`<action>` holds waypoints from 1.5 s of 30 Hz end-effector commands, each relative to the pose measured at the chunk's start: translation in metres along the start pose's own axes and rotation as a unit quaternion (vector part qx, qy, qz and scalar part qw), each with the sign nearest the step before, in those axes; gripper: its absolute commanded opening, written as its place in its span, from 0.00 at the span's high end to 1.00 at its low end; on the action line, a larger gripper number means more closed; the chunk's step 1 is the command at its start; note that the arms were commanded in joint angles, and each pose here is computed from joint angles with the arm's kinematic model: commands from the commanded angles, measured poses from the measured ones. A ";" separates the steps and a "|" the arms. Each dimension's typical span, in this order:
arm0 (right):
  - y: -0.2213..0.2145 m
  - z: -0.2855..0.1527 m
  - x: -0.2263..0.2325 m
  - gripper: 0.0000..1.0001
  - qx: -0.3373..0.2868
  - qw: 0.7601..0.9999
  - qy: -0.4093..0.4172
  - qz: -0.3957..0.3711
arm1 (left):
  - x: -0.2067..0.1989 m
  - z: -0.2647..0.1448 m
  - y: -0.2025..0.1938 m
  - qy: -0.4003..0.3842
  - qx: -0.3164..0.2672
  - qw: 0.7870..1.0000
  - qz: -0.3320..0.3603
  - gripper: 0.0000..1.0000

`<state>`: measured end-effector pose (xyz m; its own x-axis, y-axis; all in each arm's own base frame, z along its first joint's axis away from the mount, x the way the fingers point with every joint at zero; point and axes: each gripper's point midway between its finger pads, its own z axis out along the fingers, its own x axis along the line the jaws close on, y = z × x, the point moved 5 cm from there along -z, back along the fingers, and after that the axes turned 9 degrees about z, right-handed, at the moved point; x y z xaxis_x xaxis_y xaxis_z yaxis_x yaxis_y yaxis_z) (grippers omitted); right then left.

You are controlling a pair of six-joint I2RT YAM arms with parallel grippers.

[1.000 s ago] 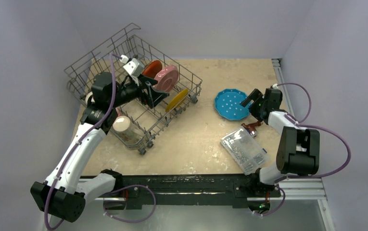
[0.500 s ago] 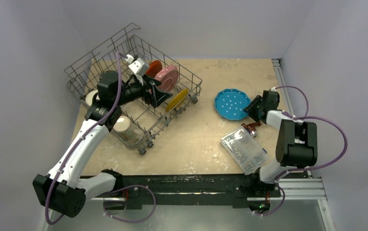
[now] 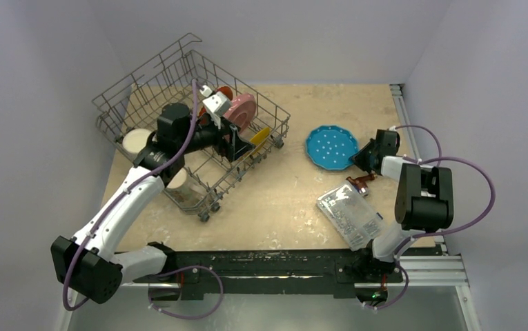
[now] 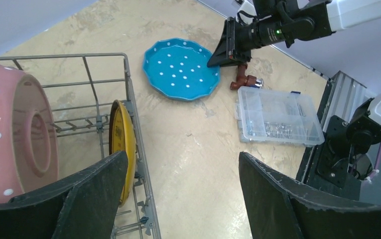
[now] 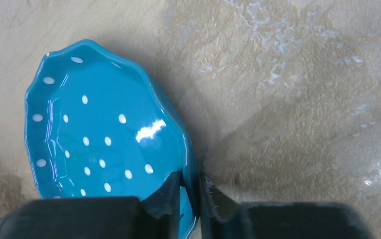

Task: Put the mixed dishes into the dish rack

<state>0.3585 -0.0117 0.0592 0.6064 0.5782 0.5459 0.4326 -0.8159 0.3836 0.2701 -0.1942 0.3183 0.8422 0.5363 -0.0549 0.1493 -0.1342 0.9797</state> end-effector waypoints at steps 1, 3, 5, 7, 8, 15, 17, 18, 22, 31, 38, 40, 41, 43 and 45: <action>-0.013 0.003 -0.005 0.98 0.034 0.999 -0.003 0.009 | -0.010 0.007 0.003 -0.008 0.003 0.999 0.051 0.19; -0.013 -0.002 0.000 1.00 0.034 0.999 0.011 0.012 | -0.018 0.013 -0.007 -0.008 0.020 0.996 0.084 0.19; -0.013 -0.007 0.006 1.00 0.039 0.999 0.027 0.013 | -0.030 0.022 -0.016 -0.015 0.030 0.994 0.105 0.19; -0.015 -0.011 0.014 1.00 0.061 0.997 0.045 0.014 | -0.044 0.035 -0.026 -0.026 0.036 0.992 0.121 0.18; -0.016 -0.014 0.018 1.00 0.078 0.996 0.047 0.020 | -0.051 0.039 -0.030 -0.029 0.039 0.990 0.134 0.17; -0.021 -0.028 0.025 1.00 0.144 0.989 0.006 0.041 | -0.091 0.078 -0.068 -0.007 0.047 0.960 0.274 0.16; -0.022 -0.033 0.026 1.00 0.149 0.988 0.005 0.048 | -0.091 0.091 -0.073 0.009 0.065 0.956 0.287 0.16; -0.023 -0.036 0.027 1.00 0.153 0.987 0.008 0.051 | -0.090 0.097 -0.073 0.018 0.072 0.952 0.295 0.16; -0.027 -0.044 0.032 1.00 0.172 0.983 0.021 0.057 | -0.098 0.133 -0.072 0.030 0.086 0.934 0.344 0.16; -0.012 -0.075 0.054 1.00 0.144 0.986 0.049 0.065 | -0.109 0.198 -0.088 0.036 0.134 0.877 0.461 0.19; -0.010 -0.091 0.067 1.00 0.152 0.983 0.075 0.072 | -0.109 0.228 -0.105 0.014 0.150 0.851 0.503 0.15; -0.010 -0.093 0.068 1.00 0.154 0.982 0.078 0.073 | -0.111 0.236 -0.113 0.005 0.155 0.849 0.505 0.14; -0.010 -0.094 0.069 1.00 0.155 0.982 0.079 0.073 | -0.112 0.240 -0.115 -0.002 0.158 0.847 0.507 0.14; -0.010 -0.097 0.070 1.00 0.156 0.982 0.079 0.075 | -0.113 0.248 -0.122 -0.011 0.165 0.843 0.511 0.13; -0.010 -0.099 0.071 1.00 0.156 0.981 0.082 0.078 | -0.112 0.255 -0.129 -0.016 0.174 0.836 0.519 0.13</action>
<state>0.3089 0.0275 0.1116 0.7136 0.4491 0.5376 0.5247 -0.8512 0.0146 0.2796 -0.4334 0.1426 0.6568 -0.0137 0.7539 -0.4897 -0.7680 0.4128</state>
